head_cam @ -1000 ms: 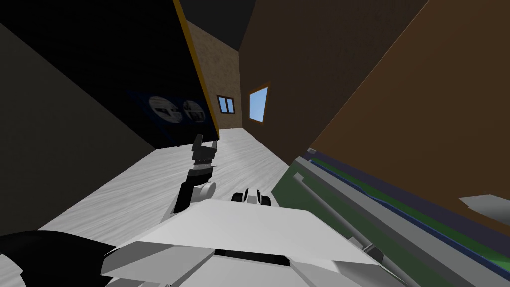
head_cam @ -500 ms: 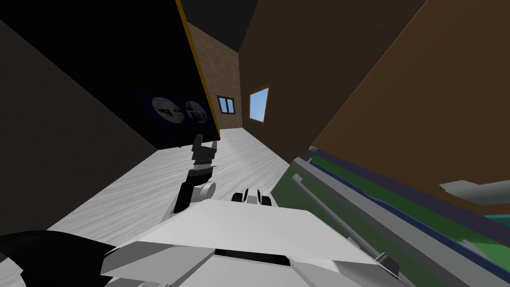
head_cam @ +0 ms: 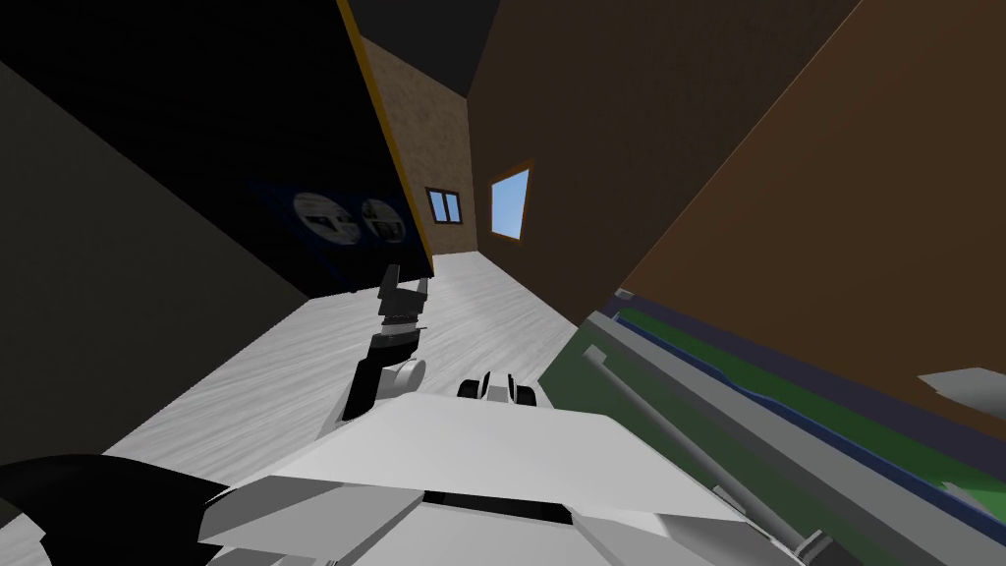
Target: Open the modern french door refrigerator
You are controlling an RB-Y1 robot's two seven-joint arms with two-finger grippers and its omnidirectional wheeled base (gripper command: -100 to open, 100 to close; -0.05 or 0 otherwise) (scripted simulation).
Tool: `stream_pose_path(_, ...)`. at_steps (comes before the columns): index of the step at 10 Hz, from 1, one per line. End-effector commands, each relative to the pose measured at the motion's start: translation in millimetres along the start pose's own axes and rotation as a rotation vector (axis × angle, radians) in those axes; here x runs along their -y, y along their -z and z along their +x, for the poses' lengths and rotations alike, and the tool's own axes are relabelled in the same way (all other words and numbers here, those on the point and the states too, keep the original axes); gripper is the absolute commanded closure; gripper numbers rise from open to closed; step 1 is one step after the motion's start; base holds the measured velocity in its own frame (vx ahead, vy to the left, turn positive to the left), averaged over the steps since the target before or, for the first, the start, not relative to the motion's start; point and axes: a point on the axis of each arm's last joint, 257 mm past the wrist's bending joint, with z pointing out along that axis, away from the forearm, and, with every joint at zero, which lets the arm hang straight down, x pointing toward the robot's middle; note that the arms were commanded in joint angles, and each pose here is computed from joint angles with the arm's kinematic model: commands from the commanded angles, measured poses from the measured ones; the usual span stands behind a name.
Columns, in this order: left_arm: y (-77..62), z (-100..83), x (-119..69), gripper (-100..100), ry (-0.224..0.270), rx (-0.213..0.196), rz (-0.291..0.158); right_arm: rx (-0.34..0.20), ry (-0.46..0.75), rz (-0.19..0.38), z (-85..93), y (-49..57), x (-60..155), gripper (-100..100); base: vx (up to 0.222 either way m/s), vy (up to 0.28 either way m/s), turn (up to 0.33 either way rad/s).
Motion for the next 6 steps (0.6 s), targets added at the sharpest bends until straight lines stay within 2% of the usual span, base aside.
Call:
stream_pose_path(1, 0.0, 0.0, 0.0, 0, 0.000, 0.000, 0.000, 0.008, -0.004, 0.000, 9.7, -12.7, 11, -100, 0.036, 0.064, -0.021)
stream_pose_path(2, 0.0, 0.0, 0.0, 0, 0.000, 0.000, 0.000, 0.008, -0.004, 0.000, 9.7, -12.7, 11, -100, 0.022, 0.041, -0.027)
stream_pose_path(4, 0.0, 0.0, 0.0, 0, 0.000, 0.000, 0.000, 0.017, -0.008, 0.000, 15.8, -22.9, 21, -100, 0.025, 0.038, -0.014)
stream_pose_path(5, 0.0, 0.0, 0.0, 0, 0.000, 0.000, 0.000, 0.013, -0.002, -0.020, 14.8, -15.7, 13, -100, 0.010, 0.010, -0.015)
stream_pose_path(6, 0.0, 0.0, 0.0, 0, 0.000, 0.000, 0.000, 0.012, -0.001, -0.027, 15.7, -15.1, 11, 0, 0.000, 0.000, 0.000)
